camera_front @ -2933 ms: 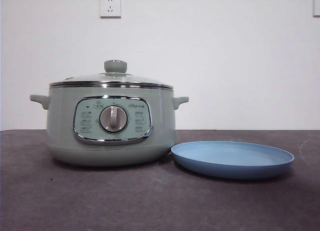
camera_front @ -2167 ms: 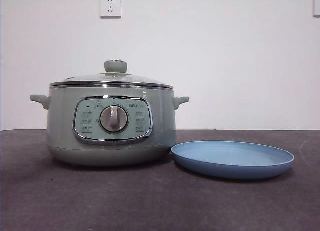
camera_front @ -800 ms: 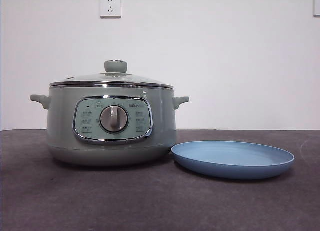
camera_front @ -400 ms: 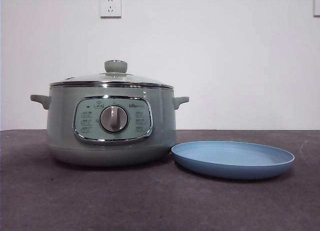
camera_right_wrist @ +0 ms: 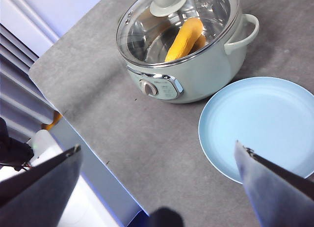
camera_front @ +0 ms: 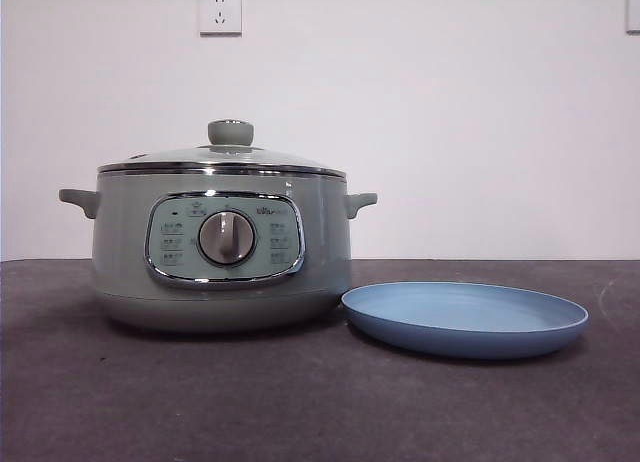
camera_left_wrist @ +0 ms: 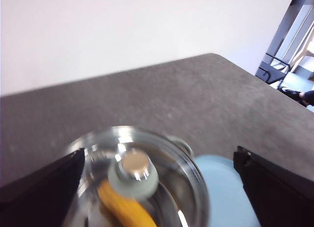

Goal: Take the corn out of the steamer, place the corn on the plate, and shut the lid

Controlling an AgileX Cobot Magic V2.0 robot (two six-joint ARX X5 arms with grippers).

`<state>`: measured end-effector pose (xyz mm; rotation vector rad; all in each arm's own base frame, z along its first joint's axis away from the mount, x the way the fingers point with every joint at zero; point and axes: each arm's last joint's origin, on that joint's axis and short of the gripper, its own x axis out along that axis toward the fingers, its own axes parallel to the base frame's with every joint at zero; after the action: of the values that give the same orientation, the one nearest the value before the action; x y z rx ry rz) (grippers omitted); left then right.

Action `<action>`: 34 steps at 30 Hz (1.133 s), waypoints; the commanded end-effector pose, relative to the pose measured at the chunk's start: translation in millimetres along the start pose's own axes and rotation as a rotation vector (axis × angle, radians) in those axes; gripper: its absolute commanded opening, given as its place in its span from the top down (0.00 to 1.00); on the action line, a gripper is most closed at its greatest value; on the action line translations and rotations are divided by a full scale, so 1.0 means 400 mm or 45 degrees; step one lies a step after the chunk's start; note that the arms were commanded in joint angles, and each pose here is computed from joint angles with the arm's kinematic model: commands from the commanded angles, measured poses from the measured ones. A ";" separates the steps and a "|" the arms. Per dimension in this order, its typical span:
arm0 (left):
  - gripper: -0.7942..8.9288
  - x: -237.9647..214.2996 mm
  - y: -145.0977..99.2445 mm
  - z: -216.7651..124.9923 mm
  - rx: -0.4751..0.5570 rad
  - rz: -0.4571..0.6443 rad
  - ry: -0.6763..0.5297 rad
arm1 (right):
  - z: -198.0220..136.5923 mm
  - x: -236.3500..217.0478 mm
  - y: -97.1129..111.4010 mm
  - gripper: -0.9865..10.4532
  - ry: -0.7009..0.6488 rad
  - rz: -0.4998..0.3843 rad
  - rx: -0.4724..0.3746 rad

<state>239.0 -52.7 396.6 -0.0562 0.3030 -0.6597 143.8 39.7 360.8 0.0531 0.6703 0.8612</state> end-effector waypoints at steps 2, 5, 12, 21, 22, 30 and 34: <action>0.22 0.093 0.012 -0.009 0.063 0.042 0.013 | 0.003 0.000 0.000 0.44 -0.006 -0.001 -0.012; 0.22 0.161 0.019 -0.030 0.068 0.062 0.041 | 0.003 0.000 -0.001 0.44 -0.003 -0.019 -0.012; 0.22 0.300 0.029 -0.101 0.102 0.088 0.150 | 0.002 0.000 -0.004 0.44 0.006 -0.063 -0.001; 0.22 0.386 0.041 -0.170 0.091 0.120 0.257 | 0.002 0.000 -0.004 0.44 0.007 -0.063 -0.001; 0.22 0.390 0.042 -0.174 0.089 0.125 0.265 | 0.002 0.000 -0.004 0.44 0.007 -0.063 -0.001; 0.28 0.394 0.047 -0.184 0.080 0.179 0.296 | 0.002 0.000 -0.004 0.44 0.006 -0.064 -0.002; 0.28 0.395 0.046 -0.191 0.069 0.177 0.329 | 0.002 0.000 -0.004 0.44 0.006 -0.064 -0.001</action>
<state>345.0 -129.3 283.7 0.0991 0.5218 -0.5331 145.0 38.7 359.9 0.0336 0.6793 0.8136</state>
